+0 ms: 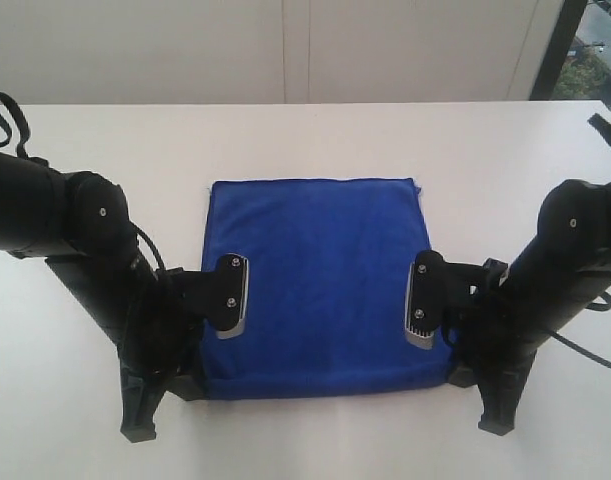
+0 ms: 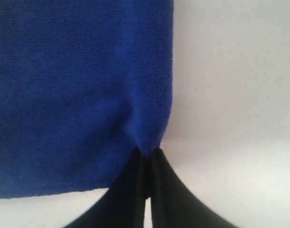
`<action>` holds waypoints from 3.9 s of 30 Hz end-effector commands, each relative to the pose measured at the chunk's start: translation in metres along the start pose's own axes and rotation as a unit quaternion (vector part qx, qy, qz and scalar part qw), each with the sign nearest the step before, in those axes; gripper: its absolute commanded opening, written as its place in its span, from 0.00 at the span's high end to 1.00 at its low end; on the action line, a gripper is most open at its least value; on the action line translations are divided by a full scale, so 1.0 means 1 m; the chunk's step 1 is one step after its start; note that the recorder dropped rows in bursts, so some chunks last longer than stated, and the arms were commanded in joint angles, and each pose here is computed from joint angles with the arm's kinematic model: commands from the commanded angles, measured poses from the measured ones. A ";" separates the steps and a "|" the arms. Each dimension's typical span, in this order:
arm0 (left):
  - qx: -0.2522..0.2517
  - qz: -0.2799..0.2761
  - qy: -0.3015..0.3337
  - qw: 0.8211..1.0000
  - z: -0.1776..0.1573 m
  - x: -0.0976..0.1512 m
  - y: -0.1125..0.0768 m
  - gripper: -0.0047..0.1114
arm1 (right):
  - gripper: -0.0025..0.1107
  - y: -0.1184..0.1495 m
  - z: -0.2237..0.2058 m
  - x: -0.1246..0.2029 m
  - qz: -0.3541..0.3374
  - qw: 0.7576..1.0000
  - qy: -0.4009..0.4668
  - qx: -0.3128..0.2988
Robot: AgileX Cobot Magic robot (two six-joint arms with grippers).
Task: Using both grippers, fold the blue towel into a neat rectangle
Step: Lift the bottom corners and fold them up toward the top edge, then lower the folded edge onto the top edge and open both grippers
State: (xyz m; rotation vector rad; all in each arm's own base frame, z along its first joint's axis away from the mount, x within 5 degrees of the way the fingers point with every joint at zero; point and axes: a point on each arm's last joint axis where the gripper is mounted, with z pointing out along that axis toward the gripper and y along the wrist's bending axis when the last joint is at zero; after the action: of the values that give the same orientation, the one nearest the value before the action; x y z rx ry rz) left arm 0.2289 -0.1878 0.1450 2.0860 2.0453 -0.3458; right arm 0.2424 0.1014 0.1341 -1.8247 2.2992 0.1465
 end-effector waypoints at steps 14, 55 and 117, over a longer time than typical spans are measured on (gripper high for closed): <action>0.050 -0.068 0.009 0.996 -0.040 -0.001 -0.027 0.96 | 0.89 0.021 -0.047 -0.001 -0.022 0.999 -0.017 -0.017; -0.225 -0.193 -0.072 0.952 -0.079 -0.015 0.109 0.96 | 0.92 -0.103 -0.067 -0.045 0.117 0.956 -0.121 0.240; -0.306 -0.248 -0.127 0.910 -0.064 -0.008 0.160 0.55 | 0.70 -0.158 -0.039 -0.059 0.310 0.881 -0.225 0.279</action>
State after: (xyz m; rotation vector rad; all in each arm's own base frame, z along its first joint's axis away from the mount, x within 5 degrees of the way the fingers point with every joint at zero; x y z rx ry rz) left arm 0.3954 -0.1819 0.1850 1.1741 2.0991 0.0204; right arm 0.4063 0.1170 0.1722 -0.8014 2.1517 -0.0673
